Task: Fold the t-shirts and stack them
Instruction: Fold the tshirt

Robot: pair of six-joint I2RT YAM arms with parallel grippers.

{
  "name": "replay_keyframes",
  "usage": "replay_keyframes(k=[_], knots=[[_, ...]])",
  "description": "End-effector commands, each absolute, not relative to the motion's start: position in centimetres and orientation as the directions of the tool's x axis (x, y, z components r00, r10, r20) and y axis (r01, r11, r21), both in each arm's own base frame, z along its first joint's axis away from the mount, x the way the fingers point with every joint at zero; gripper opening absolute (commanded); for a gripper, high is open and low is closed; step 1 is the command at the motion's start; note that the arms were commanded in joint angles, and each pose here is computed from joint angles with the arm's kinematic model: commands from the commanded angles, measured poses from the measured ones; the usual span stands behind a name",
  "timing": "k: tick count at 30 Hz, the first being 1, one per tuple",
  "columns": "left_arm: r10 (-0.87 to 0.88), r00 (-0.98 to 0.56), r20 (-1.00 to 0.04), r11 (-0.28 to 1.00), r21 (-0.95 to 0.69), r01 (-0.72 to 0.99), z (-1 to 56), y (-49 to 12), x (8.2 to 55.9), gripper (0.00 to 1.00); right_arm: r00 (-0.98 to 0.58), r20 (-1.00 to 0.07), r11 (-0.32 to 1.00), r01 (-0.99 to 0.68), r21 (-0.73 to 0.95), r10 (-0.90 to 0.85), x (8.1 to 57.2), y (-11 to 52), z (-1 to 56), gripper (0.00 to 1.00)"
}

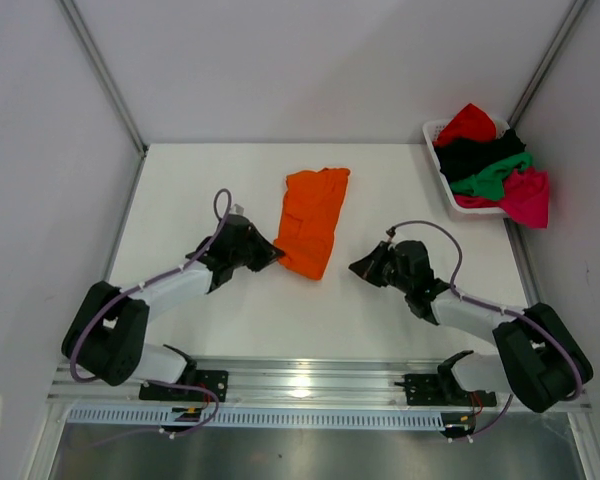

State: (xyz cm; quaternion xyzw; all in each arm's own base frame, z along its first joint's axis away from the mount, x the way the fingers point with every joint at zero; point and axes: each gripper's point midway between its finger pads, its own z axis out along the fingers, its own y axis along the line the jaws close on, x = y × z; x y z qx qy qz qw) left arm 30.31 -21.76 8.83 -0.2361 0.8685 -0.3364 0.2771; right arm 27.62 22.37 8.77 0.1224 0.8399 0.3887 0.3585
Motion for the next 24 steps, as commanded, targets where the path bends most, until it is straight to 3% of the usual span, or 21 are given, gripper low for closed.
replay_keyframes(k=[1,9,11,15,19,24], knots=[[-0.576,-0.734,-0.360,0.673,-0.719,-0.176,10.9,-22.3,33.0,0.01,-0.684,-0.555,0.652,-0.152,0.743,0.474,30.8,23.2,11.6,0.00],[-0.566,-0.748,-0.348,0.672,-0.720,-0.174,11.1,-22.9,33.5,0.01,-0.708,-0.502,0.599,-0.139,0.789,0.496,32.0,24.7,12.3,0.00],[-0.563,-0.749,-0.349,0.675,-0.717,-0.173,11.0,-22.9,33.5,0.01,-0.718,-0.486,0.565,-0.156,0.810,0.498,31.6,25.2,12.8,0.09],[-0.562,-0.750,-0.348,0.673,-0.719,-0.171,11.0,-23.0,33.6,0.01,-0.723,-0.445,0.490,-0.168,0.855,0.529,29.9,25.4,13.6,0.37],[-0.561,-0.750,-0.349,0.674,-0.719,-0.169,11.1,-23.0,33.6,0.01,-0.745,-0.389,0.405,-0.174,0.898,0.542,28.2,25.9,14.7,0.46],[-0.562,-0.750,-0.349,0.676,-0.716,-0.173,10.9,-22.9,33.6,0.01,-0.762,-0.242,0.280,-0.083,0.956,0.601,25.0,26.8,14.3,0.52]])
